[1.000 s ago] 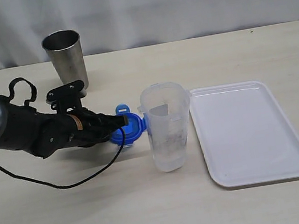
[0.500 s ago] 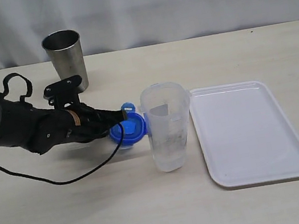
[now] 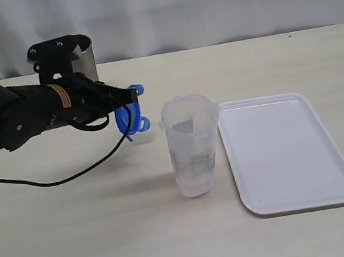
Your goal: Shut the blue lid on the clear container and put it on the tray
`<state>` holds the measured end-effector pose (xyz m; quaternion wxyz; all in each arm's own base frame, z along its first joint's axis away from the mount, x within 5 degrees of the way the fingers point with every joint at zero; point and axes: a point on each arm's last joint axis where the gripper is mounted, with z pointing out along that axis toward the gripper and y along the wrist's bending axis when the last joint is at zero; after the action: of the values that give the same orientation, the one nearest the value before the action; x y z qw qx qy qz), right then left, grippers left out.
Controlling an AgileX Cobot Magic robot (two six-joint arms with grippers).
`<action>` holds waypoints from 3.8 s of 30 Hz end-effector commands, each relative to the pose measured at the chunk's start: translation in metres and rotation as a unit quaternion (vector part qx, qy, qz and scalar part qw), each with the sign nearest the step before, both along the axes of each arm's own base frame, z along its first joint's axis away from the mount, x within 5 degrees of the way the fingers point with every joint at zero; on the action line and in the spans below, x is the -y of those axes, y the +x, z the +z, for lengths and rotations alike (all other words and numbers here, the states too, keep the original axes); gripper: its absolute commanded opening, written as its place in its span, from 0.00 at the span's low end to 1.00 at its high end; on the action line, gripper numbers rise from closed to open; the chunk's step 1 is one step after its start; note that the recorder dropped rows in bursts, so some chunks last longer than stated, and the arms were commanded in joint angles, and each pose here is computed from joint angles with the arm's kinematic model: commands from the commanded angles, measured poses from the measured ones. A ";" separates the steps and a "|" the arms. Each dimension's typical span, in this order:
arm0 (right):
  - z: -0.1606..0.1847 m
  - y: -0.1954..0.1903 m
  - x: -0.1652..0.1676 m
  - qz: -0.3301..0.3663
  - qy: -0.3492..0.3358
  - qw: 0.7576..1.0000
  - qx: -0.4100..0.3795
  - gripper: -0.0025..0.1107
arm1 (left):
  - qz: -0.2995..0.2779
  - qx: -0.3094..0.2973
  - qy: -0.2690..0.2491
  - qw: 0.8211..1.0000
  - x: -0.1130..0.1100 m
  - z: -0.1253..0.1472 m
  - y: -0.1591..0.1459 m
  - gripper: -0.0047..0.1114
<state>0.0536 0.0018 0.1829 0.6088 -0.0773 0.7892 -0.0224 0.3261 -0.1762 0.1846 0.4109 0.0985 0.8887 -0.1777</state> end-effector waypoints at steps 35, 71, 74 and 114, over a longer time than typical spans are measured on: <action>-0.001 0.000 0.000 0.002 -0.001 1.000 0.002 0.06 | -0.278 0.258 0.213 0.900 0.044 0.100 -0.071 0.04; -0.001 0.000 0.000 0.002 -0.001 1.000 0.002 0.06 | -0.390 0.413 0.352 0.744 0.055 0.108 -0.076 0.04; -0.001 0.000 0.000 0.002 -0.001 1.000 0.002 0.06 | -0.389 0.420 0.347 0.743 0.056 0.109 -0.076 0.04; -0.001 0.000 0.000 0.002 -0.001 1.000 0.002 0.06 | -0.403 0.408 0.350 0.741 0.063 0.090 -0.065 0.04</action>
<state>0.0536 0.0018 0.1829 0.6088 -0.0773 0.7892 -0.0224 0.2677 -0.2361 0.2659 0.5537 0.6447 0.5242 0.0546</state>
